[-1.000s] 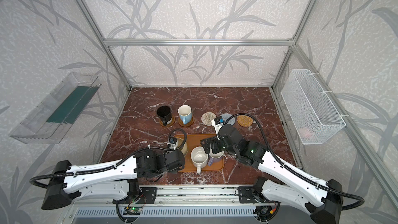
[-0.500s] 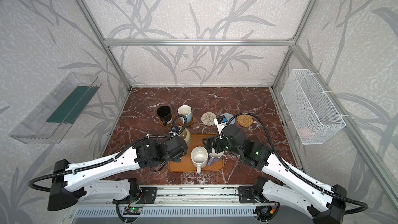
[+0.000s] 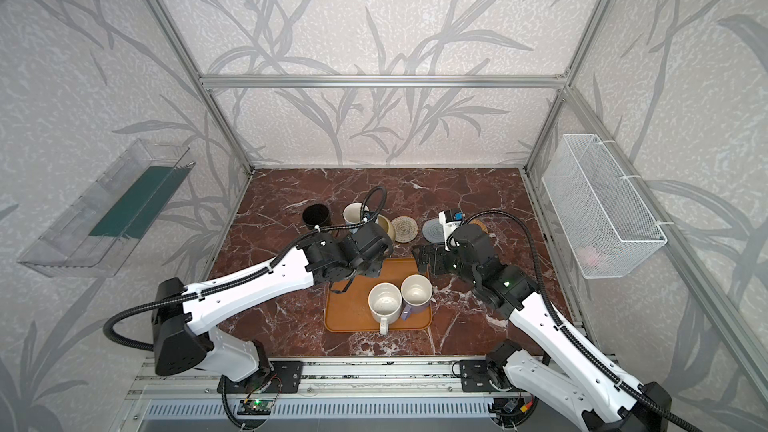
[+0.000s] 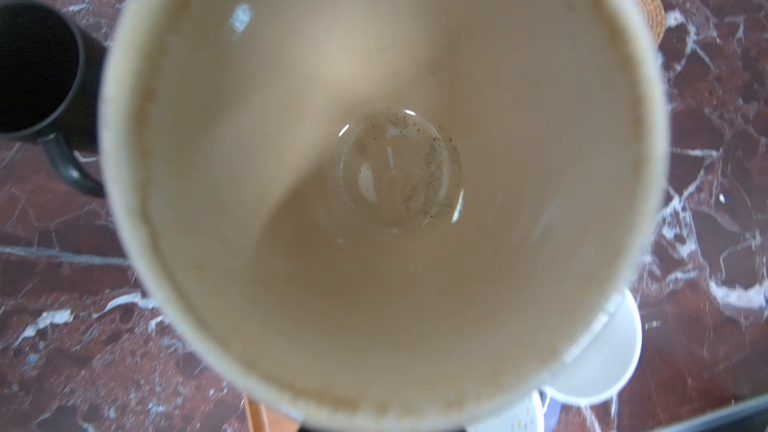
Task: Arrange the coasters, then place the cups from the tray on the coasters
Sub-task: 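Carry the beige mug toward the multicolour coaster with the left gripper while the right hovers, then lower the beige mug onto the multicolour woven coaster with the left gripper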
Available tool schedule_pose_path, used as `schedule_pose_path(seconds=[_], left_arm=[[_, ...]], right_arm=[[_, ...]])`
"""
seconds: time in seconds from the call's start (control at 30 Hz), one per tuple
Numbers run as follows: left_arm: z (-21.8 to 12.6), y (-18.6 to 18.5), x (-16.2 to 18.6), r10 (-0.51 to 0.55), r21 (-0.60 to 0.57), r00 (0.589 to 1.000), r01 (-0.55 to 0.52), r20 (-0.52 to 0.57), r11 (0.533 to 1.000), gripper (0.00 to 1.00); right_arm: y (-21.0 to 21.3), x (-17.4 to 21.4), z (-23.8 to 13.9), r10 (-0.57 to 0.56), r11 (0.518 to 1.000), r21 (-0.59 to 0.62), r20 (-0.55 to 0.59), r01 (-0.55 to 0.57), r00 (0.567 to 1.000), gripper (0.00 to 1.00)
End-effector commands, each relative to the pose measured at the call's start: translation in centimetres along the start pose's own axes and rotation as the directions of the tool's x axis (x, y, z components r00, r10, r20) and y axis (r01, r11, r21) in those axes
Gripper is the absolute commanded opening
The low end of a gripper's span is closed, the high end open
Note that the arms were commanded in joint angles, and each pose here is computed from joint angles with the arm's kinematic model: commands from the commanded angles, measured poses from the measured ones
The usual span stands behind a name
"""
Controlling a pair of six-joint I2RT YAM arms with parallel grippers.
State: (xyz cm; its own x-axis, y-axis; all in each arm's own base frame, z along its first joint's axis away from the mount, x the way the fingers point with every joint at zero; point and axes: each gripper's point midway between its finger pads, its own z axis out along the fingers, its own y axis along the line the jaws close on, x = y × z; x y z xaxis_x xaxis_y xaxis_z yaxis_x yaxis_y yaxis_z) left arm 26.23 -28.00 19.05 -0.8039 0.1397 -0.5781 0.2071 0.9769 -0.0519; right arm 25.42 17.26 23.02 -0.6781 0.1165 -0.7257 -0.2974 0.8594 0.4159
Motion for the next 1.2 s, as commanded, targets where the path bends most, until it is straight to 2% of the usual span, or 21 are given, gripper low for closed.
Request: schedule_pose_path(seconds=[0.0, 0.33, 0.57, 0.77, 1.17], left_arm=[[0.3, -1.1, -4.9, -0.047, 0.015, 0.992, 0.046, 0.12, 0.999, 0.0], [7.4, -3.2, -8.5, -0.104, -0.027, 0.986, 0.108, 0.129, 0.994, 0.0], [12.1, -4.7, -8.7, -0.127, -0.045, 0.986, 0.133, 0.106, 0.99, 0.0], [14.5, -5.3, -8.6, -0.123, -0.069, 0.989, 0.129, 0.085, 0.989, 0.0], [16.5, -5.0, -7.7, -0.164, -0.092, 0.984, 0.17, 0.07, 0.981, 0.0]], right_arm=[[-0.4, -1.1, -0.7, 0.029, 0.999, -0.015, 0.018, -0.028, 0.999, 0.99], [-2.9, -0.6, -0.1, 0.06, 0.998, 0.027, 0.007, -0.06, 0.998, 0.99], [-3.9, 0.0, -0.5, 0.049, 0.997, 0.06, 0.011, -0.049, 0.999, 0.99], [-5.1, 0.8, -0.4, 0.065, 0.994, 0.084, 0.001, -0.065, 0.998, 0.99], [-6.0, 1.8, -0.4, 0.076, 0.992, 0.102, -0.008, -0.074, 0.997, 0.99]])
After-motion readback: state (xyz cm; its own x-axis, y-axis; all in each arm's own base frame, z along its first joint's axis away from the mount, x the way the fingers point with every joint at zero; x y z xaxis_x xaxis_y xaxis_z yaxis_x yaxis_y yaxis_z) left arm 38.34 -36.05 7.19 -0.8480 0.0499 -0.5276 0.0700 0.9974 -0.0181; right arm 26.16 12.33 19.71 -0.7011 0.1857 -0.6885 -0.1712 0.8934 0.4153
